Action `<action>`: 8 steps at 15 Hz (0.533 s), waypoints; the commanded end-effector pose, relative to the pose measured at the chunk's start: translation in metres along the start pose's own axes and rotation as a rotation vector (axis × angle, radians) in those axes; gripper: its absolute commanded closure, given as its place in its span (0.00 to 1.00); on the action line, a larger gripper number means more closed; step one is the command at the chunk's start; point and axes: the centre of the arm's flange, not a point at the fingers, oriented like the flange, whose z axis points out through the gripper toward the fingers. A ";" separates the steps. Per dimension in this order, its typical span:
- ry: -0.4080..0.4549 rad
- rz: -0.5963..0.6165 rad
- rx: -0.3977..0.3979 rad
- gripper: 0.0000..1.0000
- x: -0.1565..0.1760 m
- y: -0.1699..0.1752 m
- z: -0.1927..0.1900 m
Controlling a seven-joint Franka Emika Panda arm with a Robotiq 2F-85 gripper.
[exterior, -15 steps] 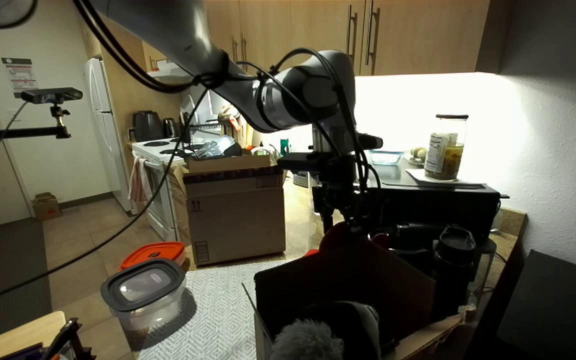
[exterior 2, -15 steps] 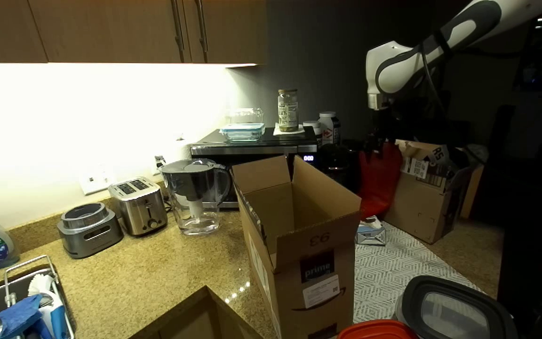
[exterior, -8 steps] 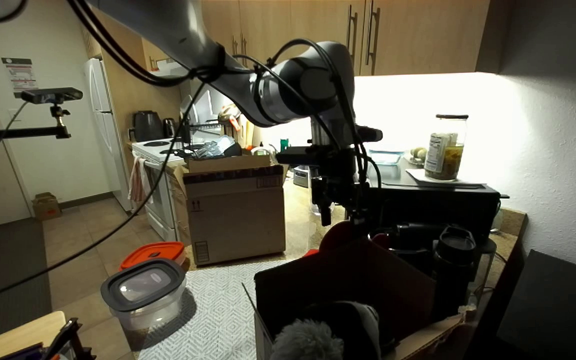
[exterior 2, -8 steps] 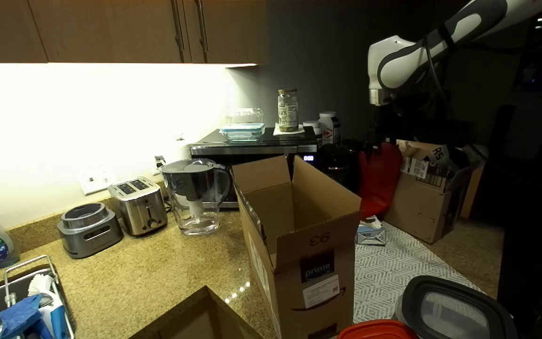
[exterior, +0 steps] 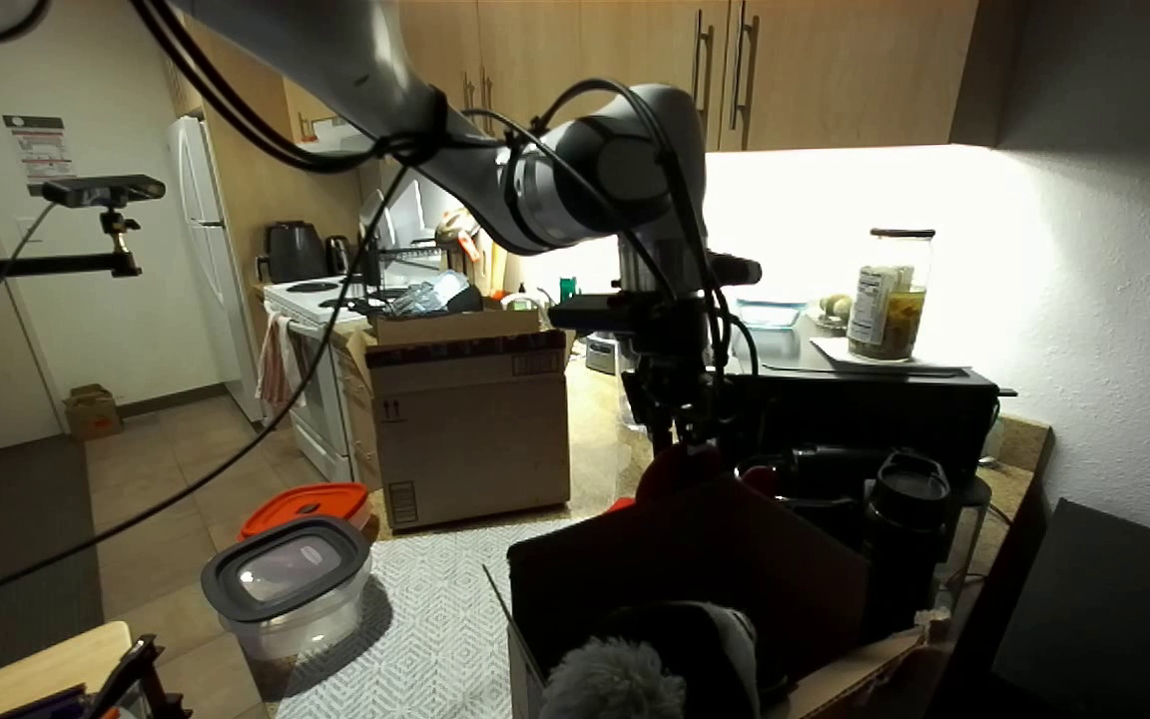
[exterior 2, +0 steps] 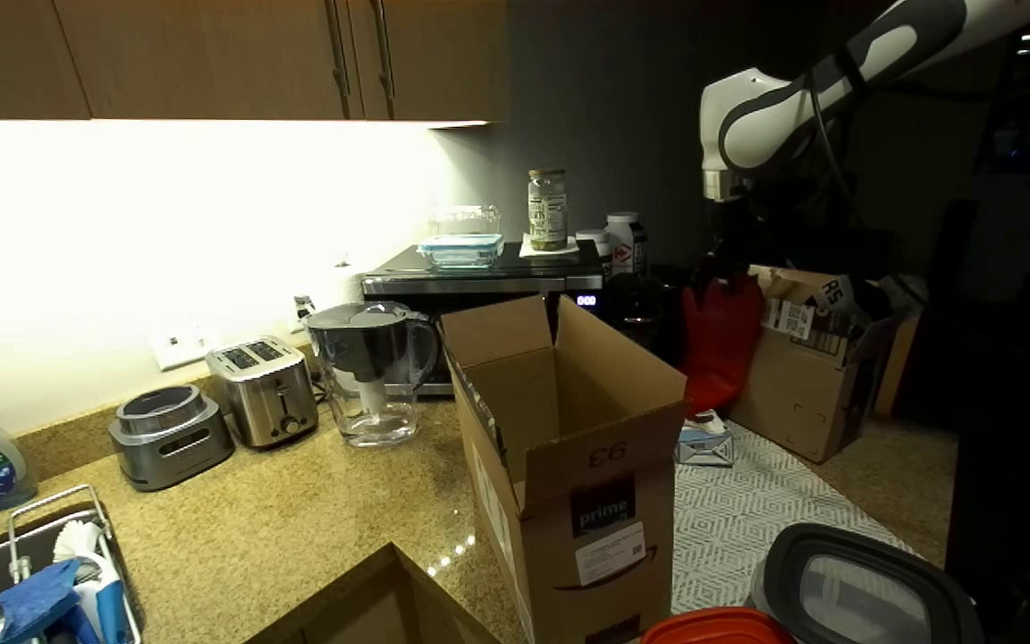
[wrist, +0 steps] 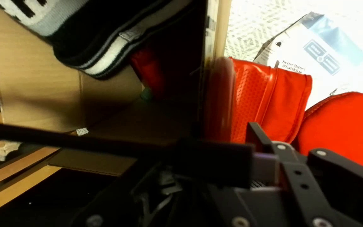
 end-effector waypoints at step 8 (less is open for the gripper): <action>0.010 -0.043 0.055 0.97 -0.013 0.009 -0.026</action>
